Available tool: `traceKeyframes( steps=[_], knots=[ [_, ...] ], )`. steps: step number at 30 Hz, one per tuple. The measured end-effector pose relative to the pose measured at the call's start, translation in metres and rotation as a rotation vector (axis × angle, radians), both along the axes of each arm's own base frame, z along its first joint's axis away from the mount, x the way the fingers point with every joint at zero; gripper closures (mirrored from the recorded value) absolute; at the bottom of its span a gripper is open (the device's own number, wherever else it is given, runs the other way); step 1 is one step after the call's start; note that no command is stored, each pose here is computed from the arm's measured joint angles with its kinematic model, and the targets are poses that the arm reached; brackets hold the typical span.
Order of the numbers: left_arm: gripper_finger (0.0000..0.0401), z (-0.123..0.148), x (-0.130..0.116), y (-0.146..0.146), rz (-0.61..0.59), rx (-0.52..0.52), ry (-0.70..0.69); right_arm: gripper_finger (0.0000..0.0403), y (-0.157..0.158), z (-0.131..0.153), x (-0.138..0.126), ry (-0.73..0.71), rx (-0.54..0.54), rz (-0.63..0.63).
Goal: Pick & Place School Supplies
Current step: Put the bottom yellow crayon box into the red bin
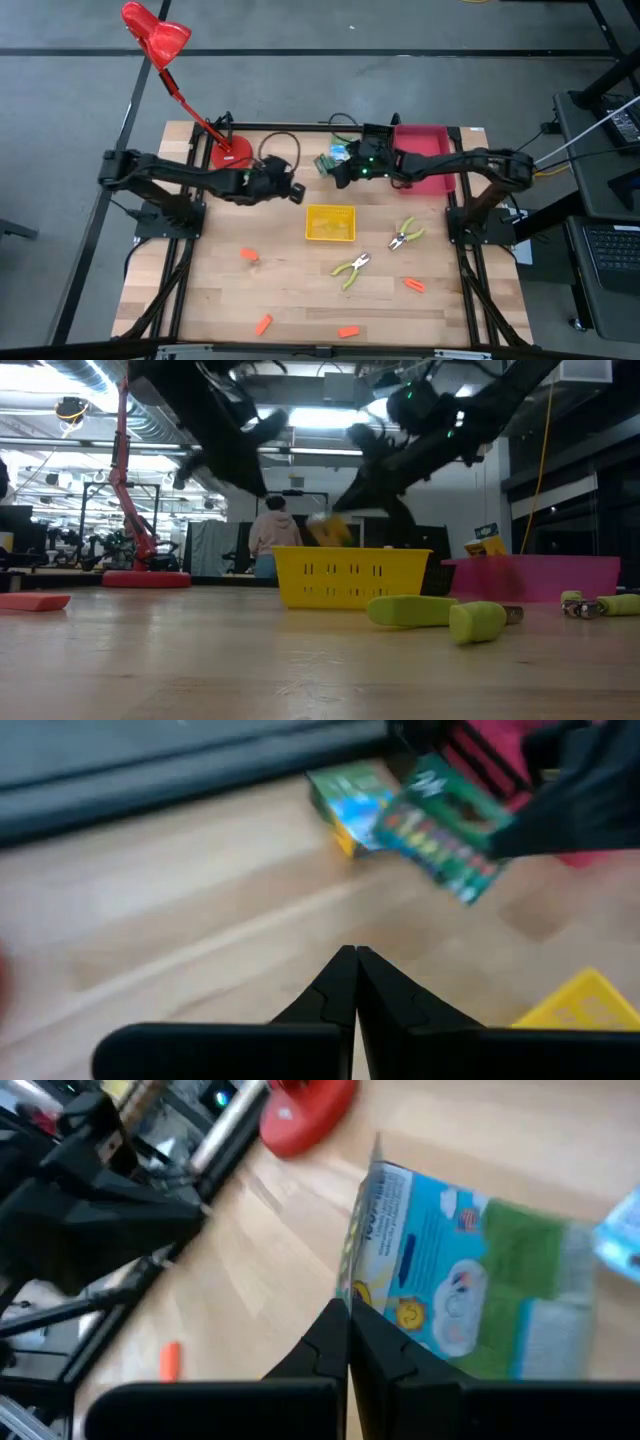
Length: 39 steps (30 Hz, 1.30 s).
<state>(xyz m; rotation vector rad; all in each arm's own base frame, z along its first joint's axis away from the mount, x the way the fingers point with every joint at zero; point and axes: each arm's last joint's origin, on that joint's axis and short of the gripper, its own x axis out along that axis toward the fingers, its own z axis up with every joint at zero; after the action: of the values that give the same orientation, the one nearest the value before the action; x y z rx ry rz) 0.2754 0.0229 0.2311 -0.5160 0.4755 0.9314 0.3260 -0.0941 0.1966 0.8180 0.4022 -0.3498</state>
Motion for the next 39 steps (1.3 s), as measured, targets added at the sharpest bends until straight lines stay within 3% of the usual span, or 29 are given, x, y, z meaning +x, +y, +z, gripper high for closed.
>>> traceKeyframes(
  steps=[3, 8, 15, 22, 28, 39],
  knots=[
    [0.04, 0.01, -0.015, -0.008, 0.025, 0.028, 0.015, 0.0401, 0.004, 0.023, -0.013, -0.008, -0.037, -0.026],
    [0.04, 0.018, -0.026, -0.015, 0.077, 0.031, -0.02, 0.0402, 0.011, 0.057, -0.056, 0.131, -0.131, -0.147],
    [0.0399, 0.02, -0.021, -0.019, 0.072, 0.042, -0.071, 0.0402, 0.017, 0.087, -0.118, 0.275, -0.21, -0.324],
    [0.0399, 0.027, -0.014, -0.018, 0.073, 0.058, -0.168, 0.0403, 0.023, 0.097, -0.16, 0.386, -0.267, -0.463],
    [0.0399, 0.032, -0.01, -0.018, 0.069, 0.074, -0.219, 0.0403, 0.027, 0.093, -0.179, 0.517, -0.269, -0.522],
    [0.0399, 0.033, -0.009, -0.019, 0.042, 0.072, -0.227, 0.0403, 0.027, 0.096, -0.184, 0.505, -0.306, -0.586]
  ],
)
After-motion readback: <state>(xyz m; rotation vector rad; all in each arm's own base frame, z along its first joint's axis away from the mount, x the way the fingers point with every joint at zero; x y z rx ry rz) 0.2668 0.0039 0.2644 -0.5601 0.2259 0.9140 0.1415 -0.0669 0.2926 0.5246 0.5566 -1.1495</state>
